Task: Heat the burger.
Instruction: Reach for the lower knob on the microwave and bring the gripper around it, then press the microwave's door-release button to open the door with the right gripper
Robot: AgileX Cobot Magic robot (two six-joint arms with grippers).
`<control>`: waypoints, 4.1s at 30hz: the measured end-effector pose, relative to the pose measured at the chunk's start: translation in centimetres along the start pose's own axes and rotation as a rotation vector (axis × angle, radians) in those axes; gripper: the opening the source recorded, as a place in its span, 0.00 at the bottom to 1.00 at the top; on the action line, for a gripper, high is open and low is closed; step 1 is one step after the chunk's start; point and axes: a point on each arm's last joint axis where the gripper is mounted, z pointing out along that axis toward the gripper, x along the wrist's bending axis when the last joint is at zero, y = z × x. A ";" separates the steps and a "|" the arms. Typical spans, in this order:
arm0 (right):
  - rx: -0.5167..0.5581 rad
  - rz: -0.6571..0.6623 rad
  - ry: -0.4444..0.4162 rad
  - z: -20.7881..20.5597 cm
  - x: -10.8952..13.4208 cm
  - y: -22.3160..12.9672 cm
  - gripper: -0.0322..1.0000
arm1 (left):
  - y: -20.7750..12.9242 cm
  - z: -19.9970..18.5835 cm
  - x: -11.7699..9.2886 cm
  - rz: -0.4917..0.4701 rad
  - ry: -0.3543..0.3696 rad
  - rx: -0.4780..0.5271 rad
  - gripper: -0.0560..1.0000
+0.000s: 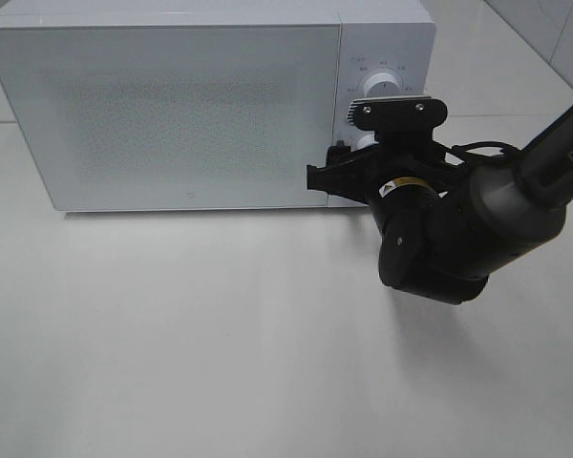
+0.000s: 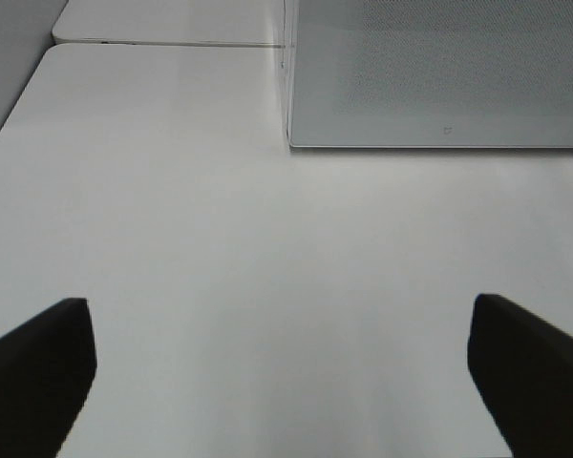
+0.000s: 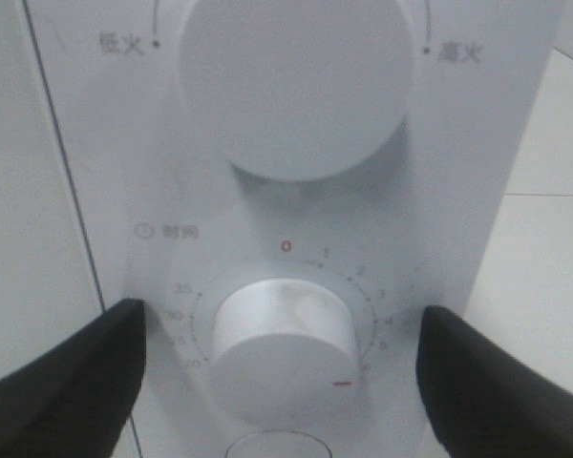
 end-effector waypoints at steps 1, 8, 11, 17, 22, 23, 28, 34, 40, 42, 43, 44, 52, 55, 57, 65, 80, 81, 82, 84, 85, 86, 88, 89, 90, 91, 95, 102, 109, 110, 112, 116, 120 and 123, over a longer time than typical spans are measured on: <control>-0.001 -0.002 0.002 0.0 0.0 0.0 0.77 | 0.0 0.0 0.0 0.000 0.000 0.000 0.98; -0.001 -0.002 0.003 0.0 0.0 0.0 0.75 | 0.0 0.0 0.0 0.000 0.000 0.000 0.98; -0.001 -0.002 0.003 0.0 0.0 0.0 0.66 | 0.0 0.0 0.0 0.000 0.000 0.000 0.98; -0.002 0.002 0.001 0.0 0.0 0.0 0.44 | 0.0 0.0 0.0 0.000 0.000 0.000 0.98; -0.009 0.005 -0.002 0.0 0.0 0.0 0.44 | 0.0 0.0 0.0 0.000 0.000 0.000 0.98; -0.009 0.005 -0.002 0.0 0.0 0.0 0.44 | 0.0 0.0 0.0 0.000 0.000 0.000 0.98; -0.011 0.006 -0.003 0.0 0.0 0.0 0.44 | 0.0 0.0 0.0 0.000 0.000 0.000 0.98; -0.026 0.089 0.011 0.0 0.1 0.0 0.44 | 0.0 0.0 0.0 0.000 0.000 0.000 0.98; -0.029 0.328 0.045 0.0 0.0 -0.2 0.44 | 0.0 0.0 0.0 0.000 0.000 0.000 0.98; -0.026 0.426 0.057 0.0 0.0 -0.2 0.44 | 0.0 0.0 0.0 0.000 0.000 0.000 0.98; -0.025 0.536 0.067 -0.1 -0.1 -0.3 0.45 | 0.0 0.0 0.0 0.000 0.000 0.000 0.98; -0.025 0.536 0.067 -0.1 -0.1 -0.3 0.45 | 0.0 0.0 0.0 0.000 0.000 0.000 0.98; -0.010 0.926 0.095 -0.1 -0.2 -0.6 0.45 | 0.0 0.0 0.0 0.000 0.000 0.000 0.98; 0.002 1.122 0.103 -0.1 -0.2 -0.6 0.45 | 0.0 0.0 0.0 0.000 0.000 0.000 0.98; 0.012 1.263 0.107 -0.1 -0.2 -0.6 0.45 | 0.0 0.0 0.0 0.000 0.000 0.000 0.98; 0.031 1.575 0.111 -0.2 -0.2 -0.6 0.45 | 0.0 0.0 0.0 0.000 0.000 0.000 0.98; 0.041 1.742 0.112 -0.2 -0.2 -0.6 0.45 | 0.0 0.0 0.0 0.000 0.000 0.000 0.98; 0.041 1.743 0.112 -0.2 -0.2 -0.6 0.45 | 0.0 0.0 0.0 0.000 0.000 0.000 0.98; 0.041 1.743 0.112 -0.2 -0.2 -0.6 0.45 | 0.0 0.0 0.0 0.000 0.000 0.000 0.98; 0.041 1.743 0.112 -0.2 -0.2 -0.6 0.45 | 0.0 0.0 0.0 0.000 0.000 0.000 0.98; 0.041 1.743 0.112 -0.2 -0.2 -0.6 0.45 | 0.0 0.0 0.0 0.000 0.000 0.000 0.98; 0.040 1.744 0.111 -0.2 -0.2 -0.6 0.45 | 0.0 0.0 0.0 0.000 0.000 0.000 0.98; 0.039 1.744 0.110 -0.2 -0.2 -0.6 0.45 | 0.0 0.0 0.0 0.000 0.000 0.000 0.98; 0.038 1.745 0.108 -0.2 -0.2 -0.6 0.45 | 0.0 0.0 0.0 0.000 0.000 0.000 0.98; 0.038 1.745 0.108 -0.2 -0.2 -0.6 0.45 | 0.0 0.0 0.0 0.000 0.000 0.000 0.98; 0.037 1.746 0.107 -0.2 -0.2 -0.6 0.45 | 0.0 0.0 0.0 0.000 0.000 0.000 0.98; 0.028 1.747 0.097 -0.1 -0.3 -0.6 0.45 | 0.0 0.0 0.0 0.000 0.000 0.000 0.98; 0.014 1.727 0.082 -0.2 -0.2 -0.6 0.47 | 0.0 0.0 0.0 0.000 0.000 0.000 0.98; 0.008 1.655 0.100 -0.2 0.4 -0.3 0.59 | 0.0 0.0 0.0 0.000 0.000 0.000 0.98; 0.008 1.655 0.100 -0.2 0.4 -0.3 0.59 | 0.0 0.0 0.0 0.000 0.000 0.000 0.98; 0.010 1.641 0.105 -0.3 0.4 -0.2 0.63 | 0.0 0.0 0.0 0.000 0.000 0.000 0.98; 0.012 1.636 0.108 -0.3 0.5 -0.2 0.66 | 0.0 0.0 0.0 0.000 0.000 0.000 0.98; 0.021 1.604 0.145 -0.7 0.7 0.6 0.68 | 0.0 0.0 0.0 0.000 0.000 0.000 0.98; 0.049 1.539 0.178 -1.6 0.5 1.0 0.69 | 0.0 0.0 0.0 0.000 0.000 0.000 0.98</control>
